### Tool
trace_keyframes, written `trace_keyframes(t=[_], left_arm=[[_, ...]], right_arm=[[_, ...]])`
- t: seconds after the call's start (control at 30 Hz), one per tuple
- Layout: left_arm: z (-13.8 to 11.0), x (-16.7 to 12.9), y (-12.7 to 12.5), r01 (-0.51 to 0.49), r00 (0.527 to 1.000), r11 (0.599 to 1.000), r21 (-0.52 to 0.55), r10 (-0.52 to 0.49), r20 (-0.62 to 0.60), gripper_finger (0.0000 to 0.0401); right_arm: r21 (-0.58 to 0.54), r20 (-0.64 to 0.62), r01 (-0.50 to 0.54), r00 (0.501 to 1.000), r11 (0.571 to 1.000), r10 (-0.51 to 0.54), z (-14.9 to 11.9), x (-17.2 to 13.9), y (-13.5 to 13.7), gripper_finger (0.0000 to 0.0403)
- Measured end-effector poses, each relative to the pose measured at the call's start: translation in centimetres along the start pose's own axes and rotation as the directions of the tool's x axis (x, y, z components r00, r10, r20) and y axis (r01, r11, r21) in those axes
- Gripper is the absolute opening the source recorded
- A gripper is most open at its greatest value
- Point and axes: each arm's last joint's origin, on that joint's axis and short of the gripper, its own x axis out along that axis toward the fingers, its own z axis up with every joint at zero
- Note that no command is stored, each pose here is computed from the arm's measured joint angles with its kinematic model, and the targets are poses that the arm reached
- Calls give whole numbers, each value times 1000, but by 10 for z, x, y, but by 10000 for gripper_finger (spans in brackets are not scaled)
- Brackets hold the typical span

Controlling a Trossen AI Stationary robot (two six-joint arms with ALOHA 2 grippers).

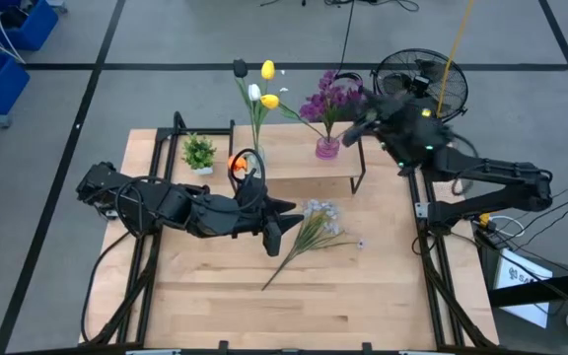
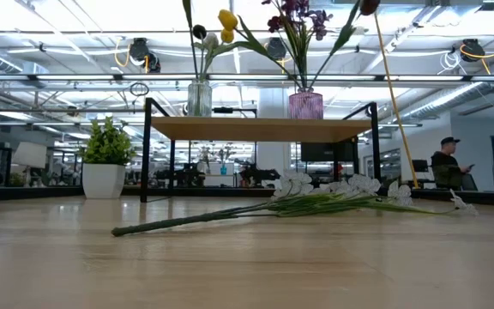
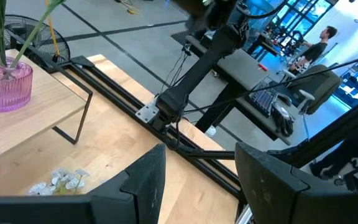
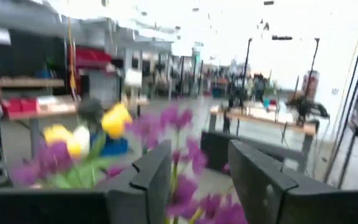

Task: Pick and place flowers into a vace then onto a shelf
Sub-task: Put the purple orchid into the purple vase, then put the white orchid into the purple vase

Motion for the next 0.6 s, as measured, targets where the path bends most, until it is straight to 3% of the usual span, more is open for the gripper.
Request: trace_keyframes(t=[0.17,0.27,0.33,0.43,0.5,0.6], left_arm=[[0,0,0,-1,1000,1000,0,1,1,198],[0,0,0,-1,1000,1000,2,1,1,198],[0,0,0,0,1000,1000,2,0,1,198],[0,0,0,0,1000,1000,1,0,1,198],[0,0,0,0,1000,1000,0,0,1,198],[-1,0,-1,20,1000,1000,1,-20,-19,198]], right_arm=[[57,97,-53,994,997,48,23,-23,-13,168],[76,174,-208,966,975,192,34,-39,-19,171],[82,241,-372,907,924,344,41,-50,-20,171],[90,312,-616,763,782,565,48,-68,-20,167],[108,319,-759,639,643,700,48,-79,-19,165],[165,238,-880,474,446,848,41,-94,-14,165]])
